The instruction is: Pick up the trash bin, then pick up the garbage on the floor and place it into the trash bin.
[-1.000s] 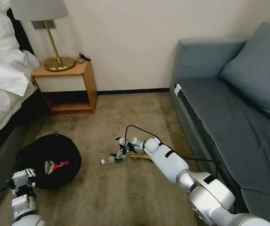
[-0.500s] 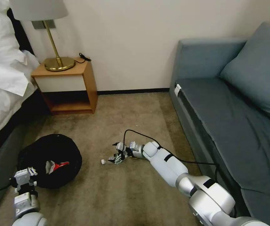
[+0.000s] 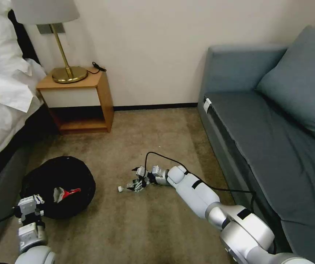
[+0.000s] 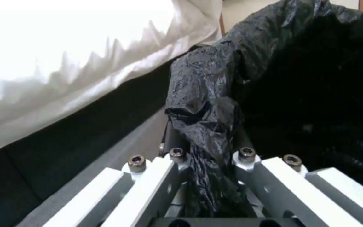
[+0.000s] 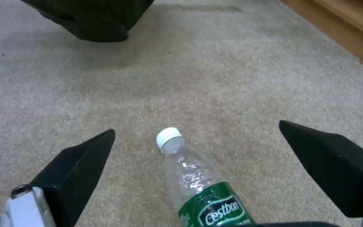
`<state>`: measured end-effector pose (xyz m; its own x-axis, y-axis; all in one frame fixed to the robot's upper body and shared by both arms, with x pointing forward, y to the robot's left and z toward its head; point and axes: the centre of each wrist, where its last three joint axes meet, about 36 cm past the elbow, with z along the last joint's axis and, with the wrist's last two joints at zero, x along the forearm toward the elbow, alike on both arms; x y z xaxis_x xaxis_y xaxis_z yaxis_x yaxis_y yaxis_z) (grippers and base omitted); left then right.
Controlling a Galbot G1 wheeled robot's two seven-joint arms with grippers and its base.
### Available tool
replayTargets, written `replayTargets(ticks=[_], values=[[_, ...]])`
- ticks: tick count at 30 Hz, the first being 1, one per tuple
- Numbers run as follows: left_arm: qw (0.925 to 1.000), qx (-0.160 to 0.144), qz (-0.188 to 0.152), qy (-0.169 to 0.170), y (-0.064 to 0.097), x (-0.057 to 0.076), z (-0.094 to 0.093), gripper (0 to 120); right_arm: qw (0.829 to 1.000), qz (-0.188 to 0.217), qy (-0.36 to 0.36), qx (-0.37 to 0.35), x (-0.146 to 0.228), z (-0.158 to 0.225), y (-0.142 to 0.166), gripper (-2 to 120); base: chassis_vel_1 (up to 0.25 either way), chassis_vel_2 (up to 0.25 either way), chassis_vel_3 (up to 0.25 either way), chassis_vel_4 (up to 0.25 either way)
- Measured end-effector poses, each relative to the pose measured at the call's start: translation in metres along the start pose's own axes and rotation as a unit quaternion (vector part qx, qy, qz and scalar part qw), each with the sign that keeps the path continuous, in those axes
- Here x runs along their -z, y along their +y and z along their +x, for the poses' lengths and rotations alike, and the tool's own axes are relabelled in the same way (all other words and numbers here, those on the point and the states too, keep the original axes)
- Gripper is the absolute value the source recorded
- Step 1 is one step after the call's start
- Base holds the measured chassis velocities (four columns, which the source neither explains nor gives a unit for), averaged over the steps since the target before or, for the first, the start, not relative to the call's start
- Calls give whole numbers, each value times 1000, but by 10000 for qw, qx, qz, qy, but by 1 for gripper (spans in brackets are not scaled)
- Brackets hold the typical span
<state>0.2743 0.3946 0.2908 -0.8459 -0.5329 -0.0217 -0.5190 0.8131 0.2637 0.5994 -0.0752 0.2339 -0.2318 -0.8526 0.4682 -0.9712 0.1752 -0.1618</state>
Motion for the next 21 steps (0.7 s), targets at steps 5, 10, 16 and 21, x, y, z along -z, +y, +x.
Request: replayTargets(ticks=[5,10,16,21], values=[[10000,7,3,-1,-1,-1,-1,7,10000,-21,-2,-2,-1,1,0,100,0,0,0,0],[10000,10,3,-2,-1,-1,-2,7,10000,-36,-9,-1,-3,1,0,100,0,0,0,0],[10000,13,3,-7,0,-2,-2,7,10000,-37,-35,-12,-4,2,0,100,0,0,0,0],[10000,13,9,-8,-1,-2,-2,7,9999,-73,-93,-76,-6,3,0,100,0,0,0,0]])
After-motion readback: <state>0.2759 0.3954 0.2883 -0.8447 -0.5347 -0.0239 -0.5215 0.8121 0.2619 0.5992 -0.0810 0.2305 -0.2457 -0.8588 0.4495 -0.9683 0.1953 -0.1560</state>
